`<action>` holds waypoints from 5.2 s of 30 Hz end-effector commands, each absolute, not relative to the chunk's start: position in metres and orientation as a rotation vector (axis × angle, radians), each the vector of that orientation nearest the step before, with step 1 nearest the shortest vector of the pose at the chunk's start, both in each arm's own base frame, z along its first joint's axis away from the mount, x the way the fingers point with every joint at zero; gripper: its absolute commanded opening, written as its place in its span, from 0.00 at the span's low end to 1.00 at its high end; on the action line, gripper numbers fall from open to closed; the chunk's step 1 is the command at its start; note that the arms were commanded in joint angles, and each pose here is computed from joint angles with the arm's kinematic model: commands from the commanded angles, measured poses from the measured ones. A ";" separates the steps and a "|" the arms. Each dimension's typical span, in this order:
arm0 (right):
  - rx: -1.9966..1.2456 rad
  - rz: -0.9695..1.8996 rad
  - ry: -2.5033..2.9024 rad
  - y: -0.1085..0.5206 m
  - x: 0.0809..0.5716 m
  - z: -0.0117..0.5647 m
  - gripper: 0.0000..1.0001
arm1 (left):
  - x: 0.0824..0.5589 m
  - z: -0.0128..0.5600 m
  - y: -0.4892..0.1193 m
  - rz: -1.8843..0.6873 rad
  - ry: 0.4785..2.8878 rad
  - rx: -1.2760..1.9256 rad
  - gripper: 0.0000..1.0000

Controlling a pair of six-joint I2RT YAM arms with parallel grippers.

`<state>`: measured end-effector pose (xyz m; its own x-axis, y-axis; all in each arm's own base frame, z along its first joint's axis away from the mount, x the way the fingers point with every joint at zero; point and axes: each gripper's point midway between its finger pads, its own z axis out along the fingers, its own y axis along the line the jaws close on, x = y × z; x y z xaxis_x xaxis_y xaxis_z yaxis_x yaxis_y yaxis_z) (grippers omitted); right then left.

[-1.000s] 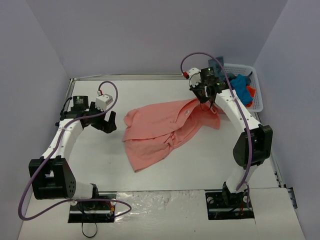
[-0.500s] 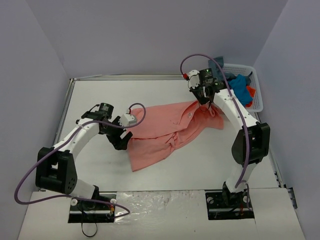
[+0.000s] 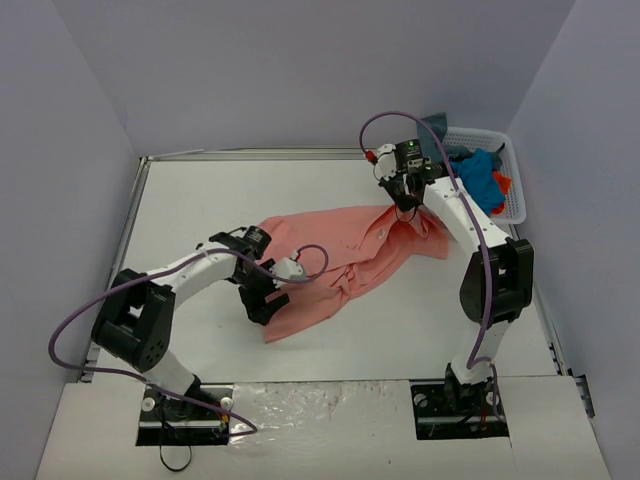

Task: Fold and stack the t-shirts
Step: Flatten out the tshirt

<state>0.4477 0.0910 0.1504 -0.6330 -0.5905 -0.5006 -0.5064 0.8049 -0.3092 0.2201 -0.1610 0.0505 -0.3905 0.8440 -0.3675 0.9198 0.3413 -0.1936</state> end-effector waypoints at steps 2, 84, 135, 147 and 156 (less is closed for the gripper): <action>-0.783 -0.224 2.429 0.082 0.445 0.144 0.00 | 0.202 0.031 -0.167 -0.486 2.447 1.714 0.75; -1.587 0.323 2.304 0.284 0.349 0.079 0.62 | 0.303 0.116 -0.009 0.034 2.511 0.551 0.02; -1.097 -0.004 2.293 0.164 0.396 0.189 0.00 | 0.335 0.172 0.076 0.295 2.484 0.303 0.03; -0.817 -0.049 2.387 0.061 0.400 0.196 0.00 | 0.326 0.215 0.086 0.364 2.382 0.311 0.02; -0.898 0.039 2.536 0.061 0.379 0.127 0.00 | 0.296 0.177 0.062 0.236 2.417 0.484 0.02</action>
<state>0.3830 0.0874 0.1471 -0.6482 -0.5697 -0.5052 -0.6208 0.7796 -0.0826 0.3084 0.0461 0.1774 -0.7123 0.3531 -0.6066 0.2736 0.9356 0.2232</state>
